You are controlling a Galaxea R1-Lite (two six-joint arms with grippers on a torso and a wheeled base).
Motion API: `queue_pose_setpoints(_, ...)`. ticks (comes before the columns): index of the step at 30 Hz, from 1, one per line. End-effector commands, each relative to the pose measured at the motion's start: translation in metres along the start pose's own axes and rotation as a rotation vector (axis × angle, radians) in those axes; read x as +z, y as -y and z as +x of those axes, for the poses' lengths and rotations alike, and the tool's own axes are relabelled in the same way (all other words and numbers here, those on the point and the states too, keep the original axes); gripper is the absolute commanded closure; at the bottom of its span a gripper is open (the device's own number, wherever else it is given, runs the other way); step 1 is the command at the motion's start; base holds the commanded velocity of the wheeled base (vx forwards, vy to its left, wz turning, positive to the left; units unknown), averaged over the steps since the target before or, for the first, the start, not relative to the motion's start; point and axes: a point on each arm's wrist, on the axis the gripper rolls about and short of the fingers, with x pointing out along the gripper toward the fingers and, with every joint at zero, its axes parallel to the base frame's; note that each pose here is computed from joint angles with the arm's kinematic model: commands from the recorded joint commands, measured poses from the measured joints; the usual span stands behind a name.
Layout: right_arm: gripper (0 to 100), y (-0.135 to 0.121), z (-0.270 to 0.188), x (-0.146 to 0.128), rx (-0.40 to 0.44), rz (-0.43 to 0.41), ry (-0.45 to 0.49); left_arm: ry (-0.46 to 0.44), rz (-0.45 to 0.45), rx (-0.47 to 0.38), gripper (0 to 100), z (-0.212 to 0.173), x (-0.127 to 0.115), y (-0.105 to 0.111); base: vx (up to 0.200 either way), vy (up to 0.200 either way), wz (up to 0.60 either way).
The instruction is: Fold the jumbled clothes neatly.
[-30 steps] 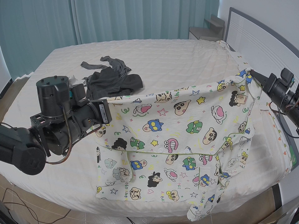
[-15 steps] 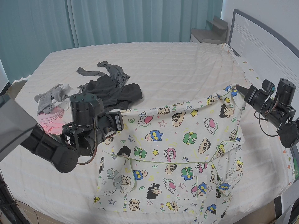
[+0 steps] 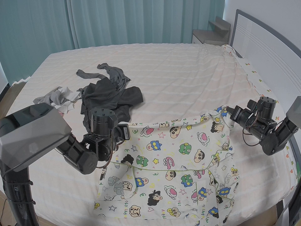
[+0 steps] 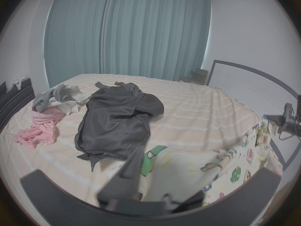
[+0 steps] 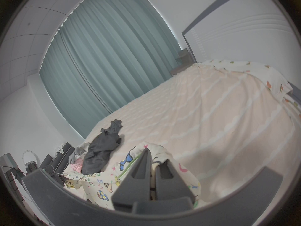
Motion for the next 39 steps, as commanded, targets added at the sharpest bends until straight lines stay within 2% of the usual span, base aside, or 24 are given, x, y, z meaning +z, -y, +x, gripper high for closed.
queue_pose_setpoints(1,0,0.017,0.026,-0.031,-0.037,0.036,-0.065,-0.002,-0.037,0.036,0,0.034,-0.025,-0.001,0.000,0.000,0.00)
queue_pose_setpoints(6,0,0.011,0.035,-0.021,0.000,0.172,-0.010,0.131,-0.121,0.104,0,0.060,-0.020,0.004,0.000,0.000,0.00)
queue_pose_setpoints(8,0,0.013,0.038,-0.019,0.000,0.196,0.003,0.163,-0.134,0.128,0,0.068,-0.021,0.003,0.000,0.000,0.00)
queue_pose_setpoints(14,0,0.022,0.038,-0.014,-0.027,0.262,0.017,0.184,-0.151,0.164,0,0.075,-0.016,-0.011,0.000,0.000,0.00)
queue_pose_setpoints(19,0,0.029,0.040,0.004,-0.029,0.432,0.067,0.193,-0.160,0.218,0,0.081,-0.011,-0.036,0.000,0.000,0.00)
queue_pose_setpoints(21,0,0.031,0.040,0.004,-0.039,0.459,0.059,0.192,-0.165,0.226,0,0.081,-0.011,-0.039,0.000,0.000,0.00)
queue_pose_setpoints(24,0,0.035,0.043,0.010,-0.097,0.595,0.008,0.188,-0.188,0.243,0,0.081,-0.011,-0.048,0.000,0.000,0.00)
queue_pose_setpoints(25,0,0.035,0.043,0.011,-0.101,0.613,0.003,0.188,-0.189,0.244,0,0.081,-0.011,-0.049,0.000,0.000,0.00)
queue_pose_setpoints(26,0,0.030,0.040,0.018,-0.113,0.724,-0.045,0.187,-0.192,0.249,0,0.081,-0.012,-0.051,0.000,0.000,0.00)
queue_pose_setpoints(28,0,0.028,0.036,0.024,-0.110,0.829,-0.134,0.186,-0.207,0.255,0,0.080,-0.011,-0.054,0.000,0.000,0.00)
queue_pose_setpoints(29,0,0.031,0.034,0.029,-0.108,0.857,-0.149,0.192,-0.223,0.254,0,0.079,-0.009,-0.054,0.000,0.000,0.00)
queue_pose_setpoints(33,0,0.040,0.029,0.051,-0.086,0.941,-0.094,0.212,-0.290,0.245,0,0.066,0.005,-0.055,0.000,0.000,0.00)
queue_pose_setpoints(39,0,0.041,0.028,0.070,-0.063,0.954,-0.031,0.218,-0.350,0.219,0,0.037,0.021,-0.053,0.000,0.000,0.00)
